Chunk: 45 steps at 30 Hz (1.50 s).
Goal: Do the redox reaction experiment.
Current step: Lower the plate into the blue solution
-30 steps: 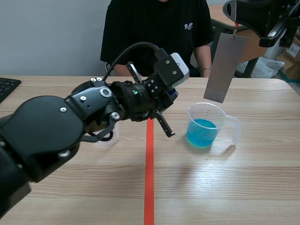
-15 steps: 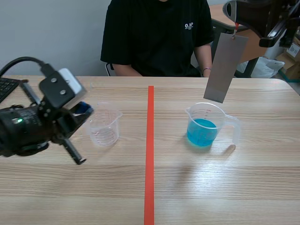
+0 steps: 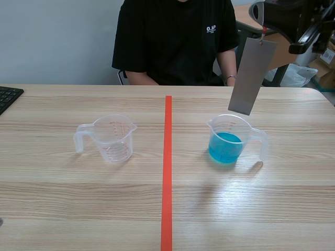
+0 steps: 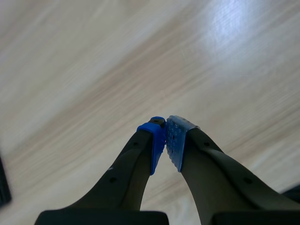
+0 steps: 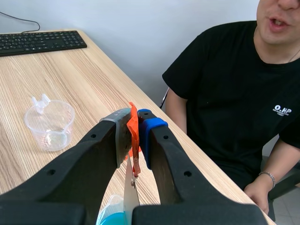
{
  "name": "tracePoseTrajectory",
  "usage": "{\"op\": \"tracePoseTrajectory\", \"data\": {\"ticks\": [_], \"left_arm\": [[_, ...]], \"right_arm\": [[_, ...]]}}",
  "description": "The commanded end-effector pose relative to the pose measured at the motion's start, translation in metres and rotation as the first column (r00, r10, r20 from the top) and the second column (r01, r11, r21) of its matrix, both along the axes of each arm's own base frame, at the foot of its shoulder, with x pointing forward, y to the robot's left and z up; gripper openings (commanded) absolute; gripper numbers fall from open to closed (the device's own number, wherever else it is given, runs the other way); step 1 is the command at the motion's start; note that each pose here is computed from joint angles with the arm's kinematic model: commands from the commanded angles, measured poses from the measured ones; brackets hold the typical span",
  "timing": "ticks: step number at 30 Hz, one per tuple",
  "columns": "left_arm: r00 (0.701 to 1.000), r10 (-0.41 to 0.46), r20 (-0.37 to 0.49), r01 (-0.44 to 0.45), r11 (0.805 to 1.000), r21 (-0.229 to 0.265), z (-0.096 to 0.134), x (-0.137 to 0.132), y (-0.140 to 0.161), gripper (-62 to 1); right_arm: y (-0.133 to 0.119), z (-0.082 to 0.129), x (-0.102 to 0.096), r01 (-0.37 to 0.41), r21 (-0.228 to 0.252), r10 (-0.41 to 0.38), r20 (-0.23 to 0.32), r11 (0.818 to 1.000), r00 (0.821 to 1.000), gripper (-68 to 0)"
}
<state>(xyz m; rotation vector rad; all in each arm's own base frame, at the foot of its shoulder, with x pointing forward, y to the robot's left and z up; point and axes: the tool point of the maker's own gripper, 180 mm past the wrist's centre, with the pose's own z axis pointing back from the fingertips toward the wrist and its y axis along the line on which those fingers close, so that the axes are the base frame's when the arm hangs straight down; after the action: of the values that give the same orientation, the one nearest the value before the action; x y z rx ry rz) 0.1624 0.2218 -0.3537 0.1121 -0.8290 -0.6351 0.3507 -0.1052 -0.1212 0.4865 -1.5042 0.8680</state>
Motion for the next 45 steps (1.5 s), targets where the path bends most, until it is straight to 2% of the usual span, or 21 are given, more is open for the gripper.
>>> {"op": "tracePoseTrajectory", "data": {"ticks": [1, 6, 16, 19, 38, 41, 45], "left_arm": [[0.999, 0.03, 0.009, -0.03, 0.999, -0.017, 0.002, -0.003, 0.001, -56.4], [0.993, 0.113, -0.032, -0.114, 0.993, -0.025, -0.005, -0.031, 0.011, -56.5], [0.96, 0.265, -0.09, -0.272, 0.958, -0.086, -0.018, -0.064, 0.003, -56.5], [0.95, 0.293, -0.107, -0.303, 0.949, -0.09, -0.021, -0.068, 0.002, -56.5], [0.946, 0.301, -0.116, -0.312, 0.946, -0.09, -0.023, -0.07, 0.001, -56.5], [0.946, 0.301, -0.116, -0.312, 0.946, -0.09, -0.023, -0.07, 0.001, -56.5], [0.946, 0.301, -0.116, -0.312, 0.946, -0.09, -0.023, -0.07, 0.001, -56.5]], "right_arm": [[-0.003, 0.017, 0.001, -0.003, 0.031, 0.001, 0.046, 1.0, 0.999, -66.0], [-0.007, 0.014, 0.005, 0.008, 0.058, -0.011, 0.042, 0.998, 0.999, -66.0], [-0.007, -0.006, 0.012, 0.033, 0.05, -0.034, 0.022, 0.998, 0.999, -66.0], [-0.004, -0.013, 0.013, 0.032, 0.051, -0.033, 0.016, 0.998, 0.999, -66.0], [0.001, -0.057, 0.024, 0.075, 0.085, -0.071, -0.055, 0.994, 0.996, -66.0], [0.0, -0.067, 0.026, 0.091, 0.098, -0.084, -0.075, 0.991, 0.994, -66.0], [0.003, -0.088, 0.028, 0.101, 0.08, -0.092, -0.108, 0.992, 0.99, -66.0]]}}
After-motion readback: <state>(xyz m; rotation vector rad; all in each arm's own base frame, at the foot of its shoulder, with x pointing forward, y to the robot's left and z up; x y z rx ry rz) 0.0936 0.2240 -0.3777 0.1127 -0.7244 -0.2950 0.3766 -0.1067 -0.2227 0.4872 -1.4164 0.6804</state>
